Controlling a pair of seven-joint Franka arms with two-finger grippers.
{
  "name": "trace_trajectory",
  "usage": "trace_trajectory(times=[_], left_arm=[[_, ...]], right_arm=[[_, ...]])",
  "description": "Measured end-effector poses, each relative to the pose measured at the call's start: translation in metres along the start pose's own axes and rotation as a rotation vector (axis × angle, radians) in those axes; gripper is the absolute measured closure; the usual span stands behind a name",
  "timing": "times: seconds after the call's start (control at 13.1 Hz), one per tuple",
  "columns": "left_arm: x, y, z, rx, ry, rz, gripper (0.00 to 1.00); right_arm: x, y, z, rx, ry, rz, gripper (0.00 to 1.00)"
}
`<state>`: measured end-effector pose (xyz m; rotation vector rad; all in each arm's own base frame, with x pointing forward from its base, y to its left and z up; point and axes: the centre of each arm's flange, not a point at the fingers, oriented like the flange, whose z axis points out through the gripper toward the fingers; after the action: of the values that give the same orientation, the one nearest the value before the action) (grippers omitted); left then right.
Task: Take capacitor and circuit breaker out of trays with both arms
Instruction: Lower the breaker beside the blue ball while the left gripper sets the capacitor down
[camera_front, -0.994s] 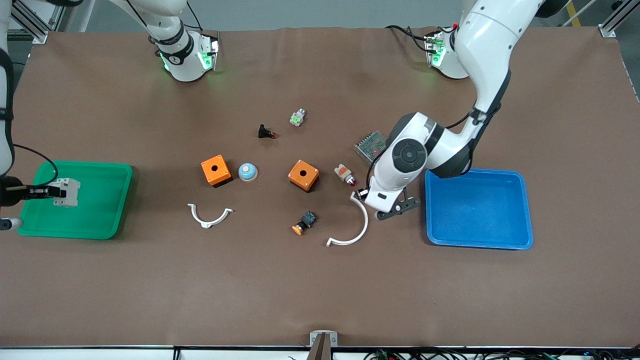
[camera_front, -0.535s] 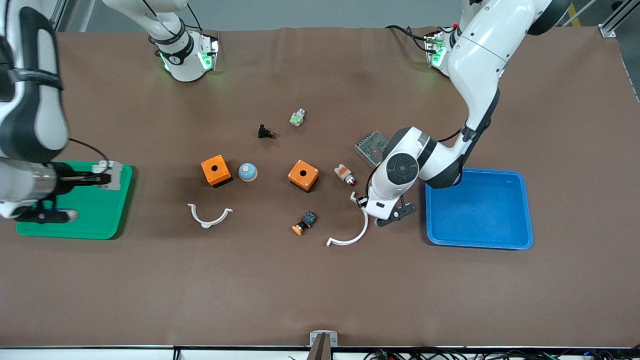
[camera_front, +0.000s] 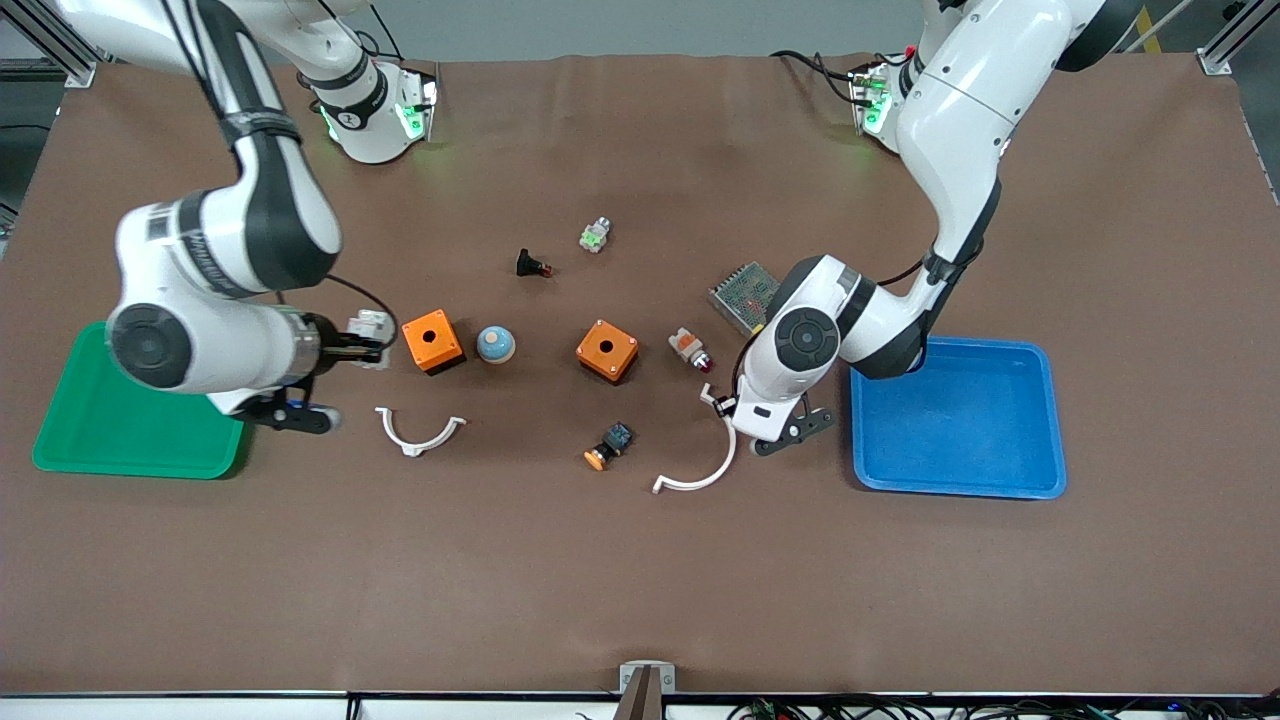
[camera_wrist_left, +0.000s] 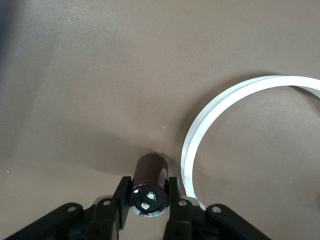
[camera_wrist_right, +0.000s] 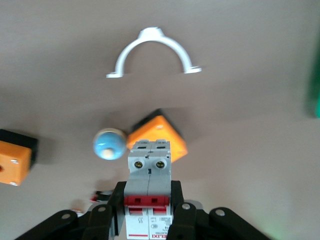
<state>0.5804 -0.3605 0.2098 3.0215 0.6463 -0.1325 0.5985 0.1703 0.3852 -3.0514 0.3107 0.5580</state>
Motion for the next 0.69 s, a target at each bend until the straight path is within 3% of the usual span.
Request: trace_trajectory(times=[0.15,0.23,0.54,0.69], left_arm=[[0.0,-0.002,0.003,0.007,-0.005,-0.001,0.66],[0.0,-0.004,0.005,0.011,-0.007,-0.004,0.6],[0.008,-0.008,-0.007,0.031,-0.01,-0.015,0.21],[0.024,-0.013,-0.053,0.037,0.012,-0.026,0.0]], right_arm=[[-0.013,-0.041,0.032,0.023,0.034,0.035,0.6],[-0.023,-0.062,0.05,0.026,0.062,0.053,0.6],[-0.051,-0.116,0.094,0.062,0.136,0.084,0.6],[-0.051,-0.124,0.109,0.092,0.147,0.09,0.6]])
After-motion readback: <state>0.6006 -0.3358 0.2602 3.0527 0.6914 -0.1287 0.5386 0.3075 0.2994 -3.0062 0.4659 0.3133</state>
